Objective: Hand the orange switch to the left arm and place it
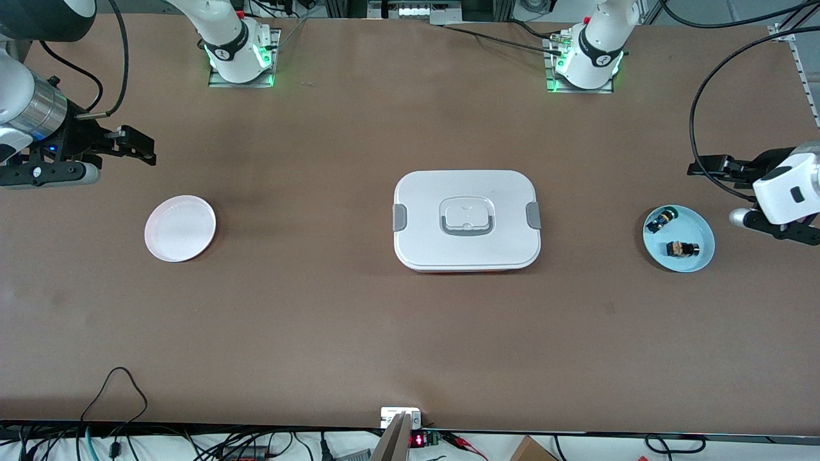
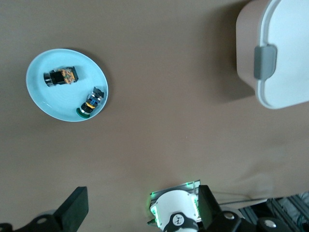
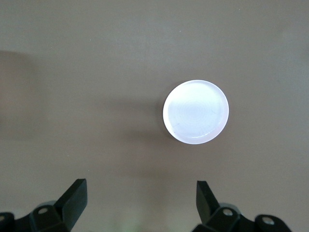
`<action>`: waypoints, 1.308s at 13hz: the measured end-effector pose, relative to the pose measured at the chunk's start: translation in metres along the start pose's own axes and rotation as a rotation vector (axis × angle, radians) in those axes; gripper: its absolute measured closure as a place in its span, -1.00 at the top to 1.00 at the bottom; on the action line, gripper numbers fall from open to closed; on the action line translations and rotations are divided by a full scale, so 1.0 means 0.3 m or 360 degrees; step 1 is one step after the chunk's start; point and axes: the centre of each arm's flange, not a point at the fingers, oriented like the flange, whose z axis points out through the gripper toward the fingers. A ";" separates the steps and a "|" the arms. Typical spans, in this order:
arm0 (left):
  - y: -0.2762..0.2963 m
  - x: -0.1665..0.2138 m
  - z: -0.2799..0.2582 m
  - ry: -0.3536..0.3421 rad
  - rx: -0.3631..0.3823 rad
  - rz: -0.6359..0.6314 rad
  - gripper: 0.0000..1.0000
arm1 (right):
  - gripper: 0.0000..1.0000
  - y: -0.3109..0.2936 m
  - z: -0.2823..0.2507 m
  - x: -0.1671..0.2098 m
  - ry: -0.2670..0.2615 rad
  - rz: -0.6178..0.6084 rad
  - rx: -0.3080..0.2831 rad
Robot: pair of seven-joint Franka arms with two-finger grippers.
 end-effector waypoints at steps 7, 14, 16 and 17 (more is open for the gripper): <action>0.080 0.047 -0.101 0.0433 0.0207 -0.0258 1.00 | 1.00 0.006 0.001 0.001 0.0000 0.0006 0.0001; 0.092 -0.162 -0.040 0.0663 0.0260 -0.0358 1.00 | 1.00 0.010 0.002 0.001 -0.0002 0.0010 0.0001; 0.125 -0.159 -0.030 0.0645 0.0259 -0.0332 1.00 | 1.00 0.011 0.002 0.001 -0.0002 0.0011 0.0001; 0.135 -0.157 -0.026 0.0639 0.0260 -0.0324 1.00 | 1.00 0.011 0.002 0.001 -0.0002 0.0011 0.0001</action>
